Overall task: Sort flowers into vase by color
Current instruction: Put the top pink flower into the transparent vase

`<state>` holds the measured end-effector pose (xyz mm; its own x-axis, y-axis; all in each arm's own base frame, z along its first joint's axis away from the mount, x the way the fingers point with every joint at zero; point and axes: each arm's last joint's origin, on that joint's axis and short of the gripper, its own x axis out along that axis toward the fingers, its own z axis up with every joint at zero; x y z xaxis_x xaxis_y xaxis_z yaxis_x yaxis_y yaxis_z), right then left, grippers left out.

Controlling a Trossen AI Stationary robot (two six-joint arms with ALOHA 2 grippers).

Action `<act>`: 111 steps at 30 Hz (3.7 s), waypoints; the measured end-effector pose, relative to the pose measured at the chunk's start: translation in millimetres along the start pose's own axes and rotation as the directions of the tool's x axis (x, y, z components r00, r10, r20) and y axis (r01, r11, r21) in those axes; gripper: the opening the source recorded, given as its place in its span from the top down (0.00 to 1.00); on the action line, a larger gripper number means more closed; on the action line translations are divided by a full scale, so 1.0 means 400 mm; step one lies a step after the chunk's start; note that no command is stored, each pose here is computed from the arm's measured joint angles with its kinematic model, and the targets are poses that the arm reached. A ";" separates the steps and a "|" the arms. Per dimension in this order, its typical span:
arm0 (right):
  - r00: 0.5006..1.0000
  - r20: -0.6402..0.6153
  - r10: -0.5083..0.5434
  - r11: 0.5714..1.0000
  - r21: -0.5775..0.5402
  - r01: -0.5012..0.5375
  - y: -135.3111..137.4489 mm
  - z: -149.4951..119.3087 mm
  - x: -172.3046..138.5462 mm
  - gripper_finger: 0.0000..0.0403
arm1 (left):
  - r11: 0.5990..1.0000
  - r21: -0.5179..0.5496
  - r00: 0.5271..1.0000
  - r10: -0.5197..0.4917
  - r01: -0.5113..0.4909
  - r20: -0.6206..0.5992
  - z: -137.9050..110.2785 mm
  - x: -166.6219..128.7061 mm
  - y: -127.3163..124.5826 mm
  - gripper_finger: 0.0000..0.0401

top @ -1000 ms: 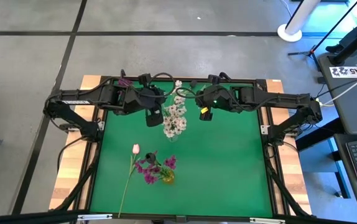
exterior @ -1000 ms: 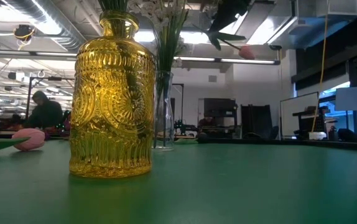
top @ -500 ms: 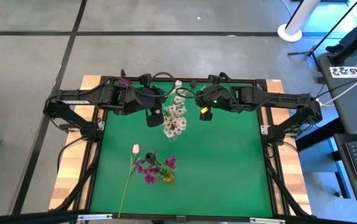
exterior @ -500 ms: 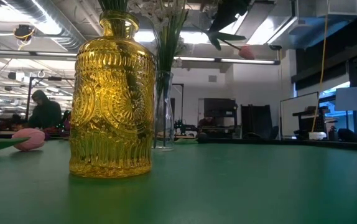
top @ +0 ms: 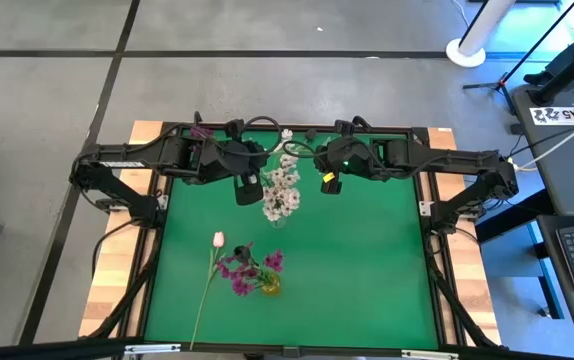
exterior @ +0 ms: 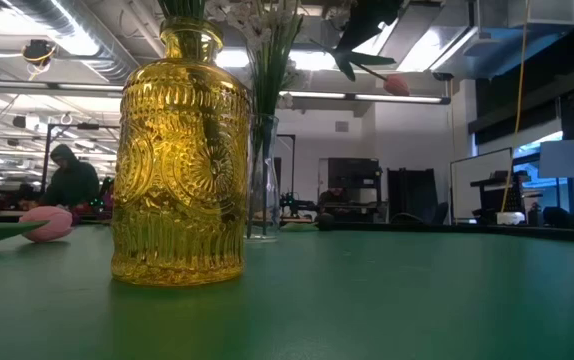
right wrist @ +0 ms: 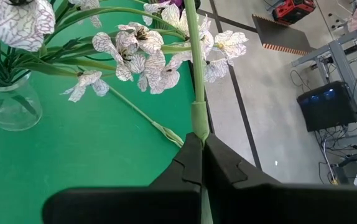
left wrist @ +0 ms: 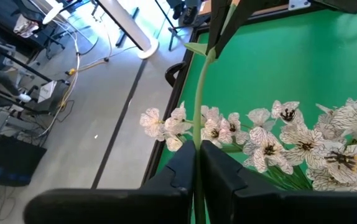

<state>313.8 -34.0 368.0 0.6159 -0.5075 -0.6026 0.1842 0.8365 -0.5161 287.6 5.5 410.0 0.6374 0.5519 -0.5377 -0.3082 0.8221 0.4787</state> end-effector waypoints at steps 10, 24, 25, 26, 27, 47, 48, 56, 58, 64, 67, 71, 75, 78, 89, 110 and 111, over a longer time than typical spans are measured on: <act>1.000 0.001 -0.005 1.000 0.012 0.005 -0.001 0.001 0.000 0.98 | 1.000 -0.003 1.000 0.000 0.000 0.000 0.000 0.000 0.000 0.99; 0.988 0.007 -0.156 0.985 -0.070 0.156 0.036 0.025 -0.049 0.43 | 1.000 -0.013 1.000 0.008 -0.008 -0.006 -0.001 0.000 0.000 1.00; 0.985 0.017 -0.174 0.982 -0.069 0.175 0.036 0.033 -0.062 0.39 | 1.000 -0.015 1.000 0.013 -0.014 -0.010 -0.002 0.000 0.001 1.00; 0.981 0.030 -0.191 0.979 -0.066 0.193 0.036 0.042 -0.076 0.36 | 1.000 -0.016 1.000 0.024 -0.024 -0.015 -0.003 0.000 0.001 1.00; 0.978 0.044 -0.203 0.977 -0.062 0.205 0.036 0.050 -0.091 0.34 | 0.999 -0.016 0.999 0.036 -0.036 -0.021 -0.005 0.000 0.002 1.00; 0.931 0.365 -0.005 0.985 0.161 -0.058 0.027 0.055 -0.303 0.26 | 0.936 -0.308 0.932 -0.053 0.172 0.359 -0.106 -0.275 0.115 1.00; 0.918 0.395 0.008 0.983 0.164 -0.079 0.033 0.049 -0.298 0.26 | 0.933 -0.311 0.926 -0.057 0.183 0.374 -0.117 -0.273 0.109 1.00; 0.747 0.664 0.033 0.961 0.184 -0.207 0.056 -0.025 -0.252 0.26 | 0.920 -0.328 0.851 -0.013 0.216 0.525 -0.209 -0.224 0.064 1.00; 0.707 0.707 0.018 0.950 0.208 -0.233 0.054 -0.042 -0.236 0.26 | 0.908 -0.341 0.816 -0.002 0.244 0.578 -0.218 -0.221 0.063 1.00; 0.565 0.823 -0.052 0.923 0.256 -0.288 0.059 -0.059 -0.191 0.26 | 0.881 -0.312 0.694 -0.026 0.356 0.720 -0.225 -0.200 0.043 1.00; 0.509 0.858 -0.076 0.905 0.273 -0.325 0.058 -0.061 -0.174 0.26 | 0.877 -0.297 0.671 -0.038 0.378 0.741 -0.224 -0.173 0.019 1.00; 0.430 0.902 -0.040 0.886 0.231 -0.403 0.048 -0.054 -0.165 0.26 | 0.874 -0.299 0.657 -0.029 0.382 0.753 -0.215 -0.156 0.006 1.00; 0.398 0.916 -0.046 0.879 0.226 -0.420 0.047 -0.048 -0.160 0.26 | 0.869 -0.256 0.625 -0.075 0.423 0.777 -0.201 -0.142 -0.010 1.00; 0.365 0.929 -0.062 0.878 0.225 -0.423 0.043 -0.043 -0.158 0.26 | 0.864 -0.249 0.604 -0.078 0.438 0.793 -0.192 -0.137 -0.015 1.00; 0.281 0.955 -0.096 0.875 0.215 -0.433 0.039 -0.033 -0.166 0.26 | 0.866 -0.244 0.620 -0.092 0.436 0.780 -0.169 -0.088 -0.054 1.00; 0.316 0.947 -0.055 0.878 0.196 -0.436 0.047 -0.035 -0.157 0.74 | 0.864 -0.247 0.623 -0.095 0.439 0.777 -0.161 -0.070 -0.069 1.00; 0.317 0.947 -0.054 0.878 0.196 -0.436 0.047 -0.035 -0.156 0.78 | 0.864 -0.247 0.623 -0.095 0.439 0.777 -0.161 -0.070 -0.069 1.00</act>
<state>267.9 10.5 387.4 0.9105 -0.0105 0.4133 0.0438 0.9965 -0.0713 232.9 -23.6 367.2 0.9746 0.1576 0.1590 -0.1605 0.9870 0.0056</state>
